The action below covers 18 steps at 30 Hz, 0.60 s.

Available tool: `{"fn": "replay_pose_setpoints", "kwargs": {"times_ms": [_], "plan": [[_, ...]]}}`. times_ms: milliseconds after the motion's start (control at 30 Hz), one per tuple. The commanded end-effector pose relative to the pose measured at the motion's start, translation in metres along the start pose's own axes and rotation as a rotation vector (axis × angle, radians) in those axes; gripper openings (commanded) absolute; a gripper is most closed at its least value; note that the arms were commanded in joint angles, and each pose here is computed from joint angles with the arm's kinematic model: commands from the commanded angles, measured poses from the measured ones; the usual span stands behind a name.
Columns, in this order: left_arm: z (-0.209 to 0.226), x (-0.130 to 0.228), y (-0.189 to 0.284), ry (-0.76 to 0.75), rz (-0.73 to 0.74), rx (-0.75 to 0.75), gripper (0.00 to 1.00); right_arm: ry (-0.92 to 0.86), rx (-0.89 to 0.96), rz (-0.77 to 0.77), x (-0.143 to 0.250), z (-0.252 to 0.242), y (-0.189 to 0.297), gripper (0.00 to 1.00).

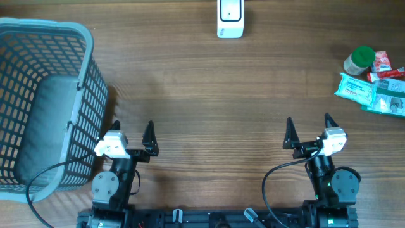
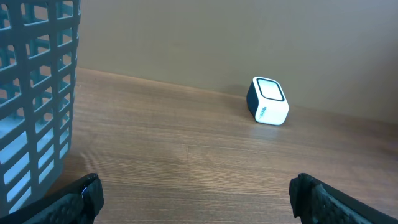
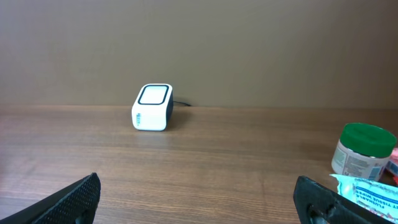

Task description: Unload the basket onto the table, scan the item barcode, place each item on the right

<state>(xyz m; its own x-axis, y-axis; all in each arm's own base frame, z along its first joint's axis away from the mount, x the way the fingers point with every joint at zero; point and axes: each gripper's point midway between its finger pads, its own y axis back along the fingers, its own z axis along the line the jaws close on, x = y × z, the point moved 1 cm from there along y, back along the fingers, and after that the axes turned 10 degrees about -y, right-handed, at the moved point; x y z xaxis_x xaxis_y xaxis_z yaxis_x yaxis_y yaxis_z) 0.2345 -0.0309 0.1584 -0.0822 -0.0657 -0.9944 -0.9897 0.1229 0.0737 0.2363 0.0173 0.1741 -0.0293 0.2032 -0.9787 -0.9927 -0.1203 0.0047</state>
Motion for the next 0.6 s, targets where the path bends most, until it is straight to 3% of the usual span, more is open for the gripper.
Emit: {"fn": "replay_pose_setpoints", "kwargs": {"times_ms": [0,567], "plan": [[-0.0003,0.0000,0.0004,-0.022,-0.003,0.006,1.00,0.013,-0.012,-0.003,-0.0009,0.0017,-0.0001,1.00],[-0.0003,0.0001,0.0004,-0.022,-0.003,0.006,1.00,0.013,-0.012,-0.003,-0.0009,0.0017,-0.0001,1.00]]}}
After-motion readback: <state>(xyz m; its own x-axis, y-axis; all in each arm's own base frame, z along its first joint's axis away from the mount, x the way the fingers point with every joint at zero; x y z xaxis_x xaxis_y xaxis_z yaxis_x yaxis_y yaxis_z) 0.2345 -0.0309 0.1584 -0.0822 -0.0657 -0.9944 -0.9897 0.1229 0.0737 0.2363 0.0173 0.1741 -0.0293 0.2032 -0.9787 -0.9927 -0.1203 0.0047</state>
